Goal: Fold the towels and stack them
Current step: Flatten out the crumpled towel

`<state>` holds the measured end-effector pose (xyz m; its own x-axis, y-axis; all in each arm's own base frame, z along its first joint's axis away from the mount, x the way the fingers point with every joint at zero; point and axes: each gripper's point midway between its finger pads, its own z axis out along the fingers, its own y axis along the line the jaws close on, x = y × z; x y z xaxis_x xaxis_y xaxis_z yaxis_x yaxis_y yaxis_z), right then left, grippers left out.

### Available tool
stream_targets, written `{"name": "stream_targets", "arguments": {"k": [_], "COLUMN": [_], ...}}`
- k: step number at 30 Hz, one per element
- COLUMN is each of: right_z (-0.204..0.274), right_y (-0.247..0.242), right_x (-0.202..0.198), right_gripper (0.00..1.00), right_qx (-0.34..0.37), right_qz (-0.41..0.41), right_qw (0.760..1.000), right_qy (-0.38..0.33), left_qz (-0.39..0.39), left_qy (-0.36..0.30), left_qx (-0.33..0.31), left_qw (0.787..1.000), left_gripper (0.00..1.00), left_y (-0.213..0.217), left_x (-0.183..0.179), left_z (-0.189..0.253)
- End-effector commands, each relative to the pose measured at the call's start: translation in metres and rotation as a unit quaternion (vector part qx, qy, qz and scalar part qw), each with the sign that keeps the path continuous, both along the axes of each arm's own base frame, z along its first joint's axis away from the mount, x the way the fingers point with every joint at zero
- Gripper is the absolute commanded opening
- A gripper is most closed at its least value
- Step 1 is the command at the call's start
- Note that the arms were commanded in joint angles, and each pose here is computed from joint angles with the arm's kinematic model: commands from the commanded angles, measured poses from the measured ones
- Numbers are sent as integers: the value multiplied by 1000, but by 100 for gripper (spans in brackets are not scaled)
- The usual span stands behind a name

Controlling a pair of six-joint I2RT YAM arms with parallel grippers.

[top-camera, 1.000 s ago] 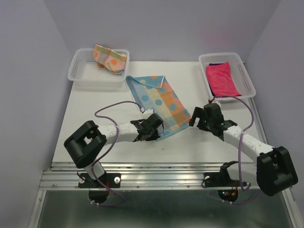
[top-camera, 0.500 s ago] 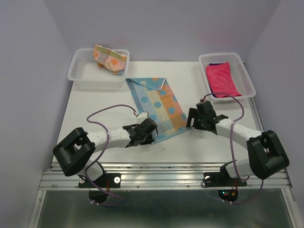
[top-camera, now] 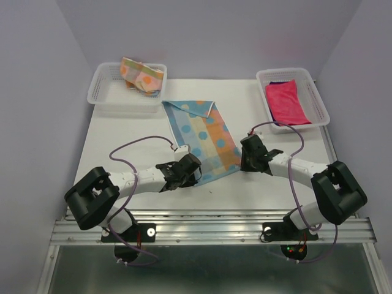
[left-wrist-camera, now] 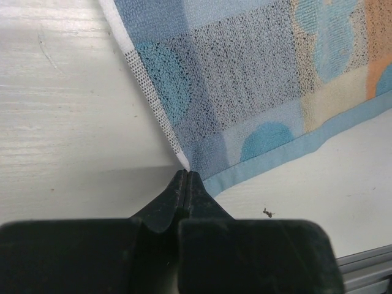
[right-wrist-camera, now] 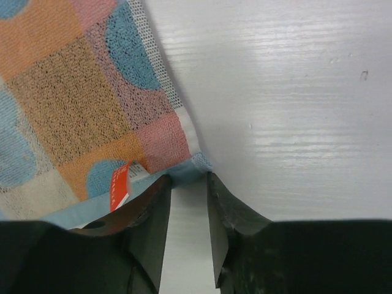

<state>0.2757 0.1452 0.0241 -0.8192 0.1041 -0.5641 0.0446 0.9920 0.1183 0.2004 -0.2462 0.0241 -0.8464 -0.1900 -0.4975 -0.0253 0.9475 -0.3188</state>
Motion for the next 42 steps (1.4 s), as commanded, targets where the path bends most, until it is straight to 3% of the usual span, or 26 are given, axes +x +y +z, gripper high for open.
{"name": "stream_targets", "arguments": {"k": [1, 8, 14, 20, 26, 32, 37, 38, 42], "right_z": [6, 20, 74, 179, 317, 421, 472, 476, 499], "right_y": [-1, 7, 16, 27, 34, 30, 20, 24, 27], "right_x": [12, 23, 33, 38, 22, -11, -38, -47, -75], "right_gripper": [31, 1, 1, 1, 1, 1, 1, 1, 1], "right_qx": [-10, 1, 41, 112, 188, 228, 253, 263, 297], "right_qz": [-26, -17, 9, 55, 106, 145, 154, 173, 211], "right_qw": [999, 999, 992, 956, 884, 824, 794, 789, 767], "right_qy": [-16, -43, -117, -267, -414, -498, -531, -527, -528], "left_qz": [-3, -20, -27, -55, -83, -144, -172, -197, -236], "left_qy": [-16, -58, -113, -210, -353, -442, -470, -472, -464], "left_qx": [-9, -43, -75, -127, -238, -309, -349, -368, -402], "left_qw": [1000, 997, 990, 968, 901, 830, 792, 777, 753], "left_gripper": [0, 0, 0, 0, 0, 0, 0, 0, 0], "left_y": [0, -13, -16, -21, -21, -9, 1, 1, 0], "left_x": [1, 12, 21, 31, 26, -8, -33, -46, -69], "left_z": [2, 32, 76, 165, 338, 458, 505, 517, 526]}}
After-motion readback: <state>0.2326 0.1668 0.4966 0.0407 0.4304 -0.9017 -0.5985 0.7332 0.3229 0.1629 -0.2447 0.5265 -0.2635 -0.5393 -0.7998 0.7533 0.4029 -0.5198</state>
